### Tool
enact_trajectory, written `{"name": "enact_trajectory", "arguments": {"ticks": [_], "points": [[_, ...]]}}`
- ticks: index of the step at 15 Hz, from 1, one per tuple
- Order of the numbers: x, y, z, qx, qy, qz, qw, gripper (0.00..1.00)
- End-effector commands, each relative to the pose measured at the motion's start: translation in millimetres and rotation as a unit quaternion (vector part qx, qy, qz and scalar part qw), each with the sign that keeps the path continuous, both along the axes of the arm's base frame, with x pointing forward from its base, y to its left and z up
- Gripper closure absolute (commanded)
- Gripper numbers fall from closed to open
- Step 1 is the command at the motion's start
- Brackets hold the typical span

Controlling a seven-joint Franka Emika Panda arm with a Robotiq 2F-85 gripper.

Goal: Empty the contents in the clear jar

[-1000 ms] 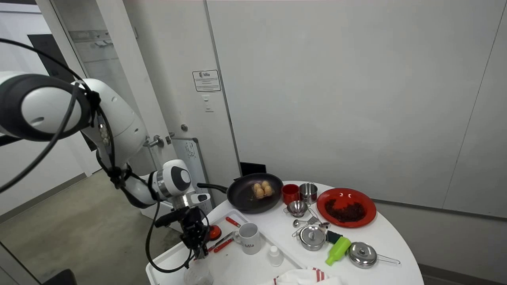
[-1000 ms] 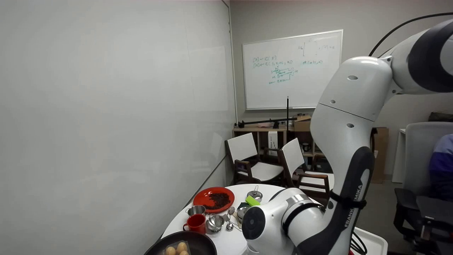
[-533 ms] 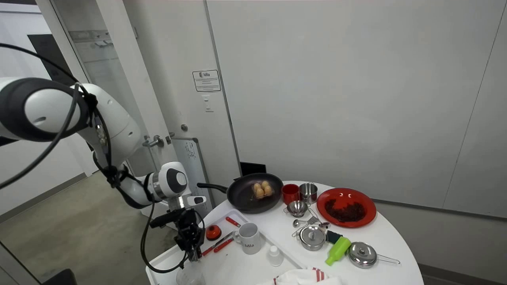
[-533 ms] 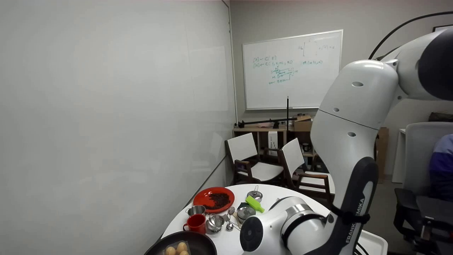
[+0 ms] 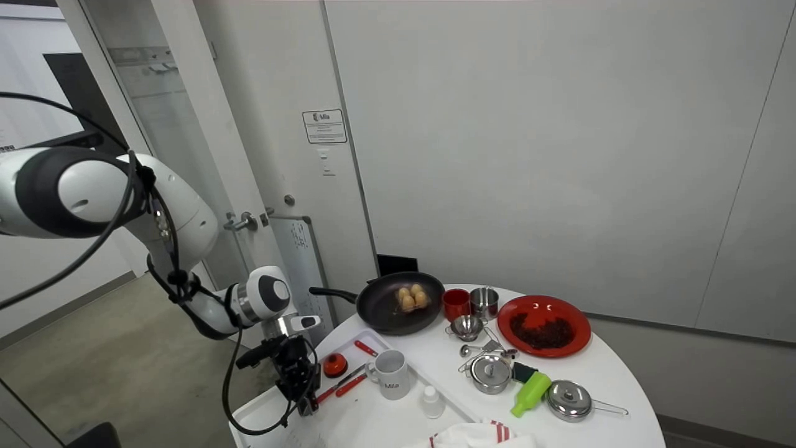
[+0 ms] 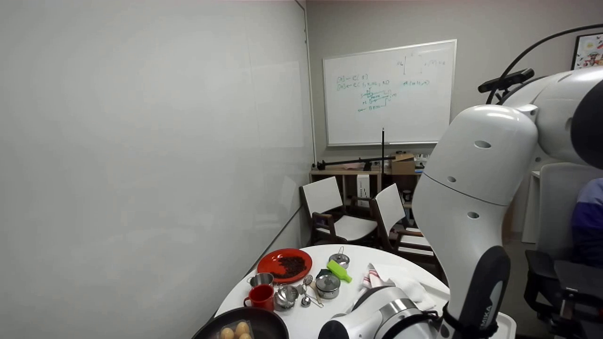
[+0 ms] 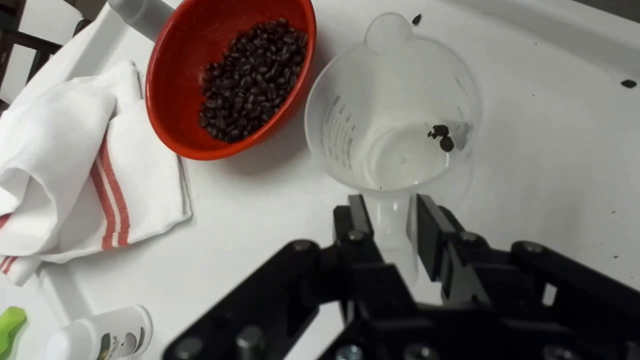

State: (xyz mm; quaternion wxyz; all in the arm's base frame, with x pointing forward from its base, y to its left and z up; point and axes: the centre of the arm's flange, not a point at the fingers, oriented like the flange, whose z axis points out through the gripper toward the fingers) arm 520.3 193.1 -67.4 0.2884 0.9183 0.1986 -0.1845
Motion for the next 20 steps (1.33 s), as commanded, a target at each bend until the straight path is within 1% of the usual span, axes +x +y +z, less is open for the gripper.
{"name": "enact_trajectory", "arguments": {"ticks": [1,2,3,4,7,8,9,10,12,15,18,19,20], "points": [[7.2,4.1,-8.4,-0.017,-0.001,-0.014,0.9998,0.9],[7.8,3.3,-9.5,-0.019,0.001,-0.017,0.9997,0.48],[8.5,1.9,-9.8,-0.021,0.003,-0.02,0.9996,0.47],[9.1,0.6,-10.1,-0.024,0.004,-0.023,0.9994,0.42],[10.3,-4.2,-1.8,-0.024,0.007,-0.04,0.9989,0.18],[11.1,-5.8,2.3,-0.027,0.006,-0.051,0.9983,0.11],[11.8,-8.1,6.9,-0.044,-0.001,-0.066,0.9968,0.02],[12.5,-12.2,14.8,-0.081,-0.024,-0.084,0.9929,0.01],[15.3,-22.5,37.0,-0.109,-0.063,-0.102,0.9868,0.0],[23.7,-37.9,77.1,-0.145,-0.12,-0.149,0.9708,0.0],[27.0,-53.8,116.9,-0.17,-0.171,-0.211,0.9473,0.0],[26.5,-59.1,129.1,-0.165,-0.177,-0.223,0.9442,0.0],[24.8,-65.2,141.3,-0.149,-0.179,-0.23,0.9447,0.0]]}}
